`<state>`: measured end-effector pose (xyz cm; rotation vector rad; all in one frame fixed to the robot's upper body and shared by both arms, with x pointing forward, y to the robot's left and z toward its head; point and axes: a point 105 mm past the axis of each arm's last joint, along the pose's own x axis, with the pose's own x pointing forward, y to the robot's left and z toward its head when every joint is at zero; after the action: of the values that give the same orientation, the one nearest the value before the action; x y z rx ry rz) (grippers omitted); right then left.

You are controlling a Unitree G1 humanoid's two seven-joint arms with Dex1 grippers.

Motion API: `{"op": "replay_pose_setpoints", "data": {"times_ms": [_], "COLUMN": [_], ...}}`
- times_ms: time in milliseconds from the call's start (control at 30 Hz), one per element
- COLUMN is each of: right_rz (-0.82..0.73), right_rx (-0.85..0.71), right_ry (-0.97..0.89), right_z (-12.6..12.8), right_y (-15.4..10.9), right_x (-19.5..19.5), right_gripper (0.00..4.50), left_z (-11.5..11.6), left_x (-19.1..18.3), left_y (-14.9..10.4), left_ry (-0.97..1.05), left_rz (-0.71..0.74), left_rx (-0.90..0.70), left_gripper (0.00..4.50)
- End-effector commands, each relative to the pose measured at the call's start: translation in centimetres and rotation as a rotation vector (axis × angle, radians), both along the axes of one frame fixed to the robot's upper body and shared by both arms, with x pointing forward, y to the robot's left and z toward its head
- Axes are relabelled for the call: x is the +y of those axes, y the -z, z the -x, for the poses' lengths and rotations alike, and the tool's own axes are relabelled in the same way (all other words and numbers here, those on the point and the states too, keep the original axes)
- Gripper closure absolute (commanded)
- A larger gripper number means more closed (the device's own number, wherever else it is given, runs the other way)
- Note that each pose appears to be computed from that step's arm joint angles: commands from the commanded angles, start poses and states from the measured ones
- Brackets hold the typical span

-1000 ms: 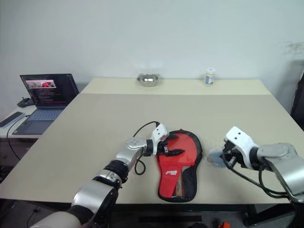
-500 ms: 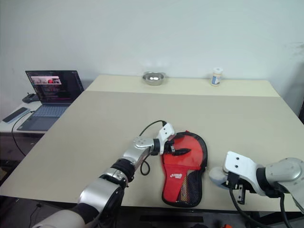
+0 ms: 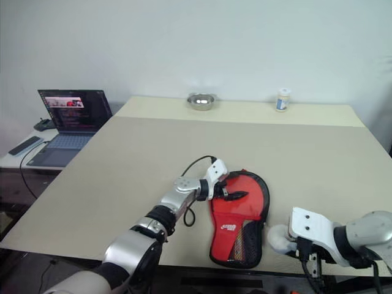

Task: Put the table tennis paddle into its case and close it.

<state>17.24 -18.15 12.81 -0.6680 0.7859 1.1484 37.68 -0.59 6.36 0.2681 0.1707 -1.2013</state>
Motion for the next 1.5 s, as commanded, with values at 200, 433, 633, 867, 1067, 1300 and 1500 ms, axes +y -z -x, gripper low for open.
{"op": "replay_pose_setpoints", "data": {"times_ms": [200, 433, 633, 867, 1067, 1300, 1500], "right_rz": [-0.056, -0.087, -0.09, -0.131, -0.23, -0.431, -0.513], "right_rx": [0.23, 0.299, 0.183, 0.204, -0.021, -0.347, -0.372], "right_ry": [-0.167, -0.206, -0.103, -0.064, 0.1, 0.236, 0.248], "right_z": [4.8, 6.3, 3.4, 1.9, -4.7, -13.1, -16.0], "right_y": [0.7, 0.9, 0.9, -0.6, -3.8, -4.7, -3.0], "right_x": [1.8, 2.5, 2.2, 1.3, -0.7, -2.0, -4.5], "right_gripper": [4.49, 4.49, 4.49, 2.18, 0.03, 0.03, 0.03], "left_z": [1.6, 1.5, 1.4, 1.0, 0.1, 1.5, 4.7], "left_x": [1.6, 1.7, 1.8, 1.5, 1.0, 7.5, 14.2], "left_y": [5.5, 5.5, 5.4, 4.6, 0.8, -9.2, -11.0], "left_ry": [-0.04, -0.049, -0.054, -0.057, -0.018, 0.026, -0.133], "left_rz": [-0.149, -0.153, -0.147, -0.121, -0.016, 0.243, 0.133], "left_rx": [0.133, 0.129, 0.126, 0.111, 0.021, -0.113, -0.166], "left_gripper": [0.32, 0.32, 0.32, 0.32, 0.32, 0.32, 0.32]}}
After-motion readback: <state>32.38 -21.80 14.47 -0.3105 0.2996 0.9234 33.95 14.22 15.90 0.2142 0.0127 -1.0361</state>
